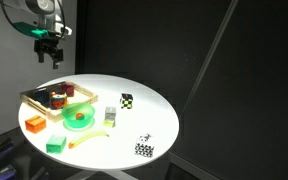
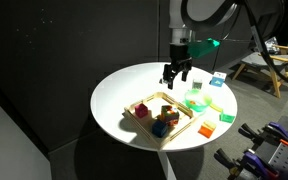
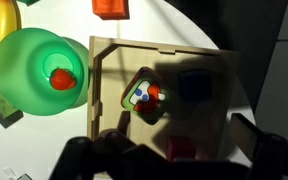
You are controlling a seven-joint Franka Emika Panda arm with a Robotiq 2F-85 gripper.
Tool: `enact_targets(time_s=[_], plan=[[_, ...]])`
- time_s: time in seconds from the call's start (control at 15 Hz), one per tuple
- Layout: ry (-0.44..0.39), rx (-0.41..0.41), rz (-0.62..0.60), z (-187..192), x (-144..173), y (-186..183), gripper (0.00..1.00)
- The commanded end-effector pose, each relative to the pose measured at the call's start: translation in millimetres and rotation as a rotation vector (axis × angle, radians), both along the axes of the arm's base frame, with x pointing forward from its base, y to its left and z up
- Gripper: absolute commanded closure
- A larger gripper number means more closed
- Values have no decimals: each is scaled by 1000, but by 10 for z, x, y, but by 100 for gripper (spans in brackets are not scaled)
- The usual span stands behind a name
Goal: Move the orange cube from the tray to the table
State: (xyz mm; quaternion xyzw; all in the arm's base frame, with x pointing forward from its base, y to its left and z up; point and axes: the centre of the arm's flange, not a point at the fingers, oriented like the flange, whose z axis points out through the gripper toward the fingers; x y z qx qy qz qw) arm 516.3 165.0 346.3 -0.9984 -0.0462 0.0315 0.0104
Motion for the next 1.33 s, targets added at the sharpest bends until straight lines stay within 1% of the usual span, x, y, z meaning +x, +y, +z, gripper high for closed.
enact_targets(time_s=[0.0,0.33,0.6,0.93,1.27], plan=[[4,-2,-116,-135,116,3,0],[13,-19,-260,-405,216,-74,0],[0,-30,-329,-605,313,-82,0],[-28,-78,-355,-799,447,30,0],[-23,-113,-364,-996,496,183,0]])
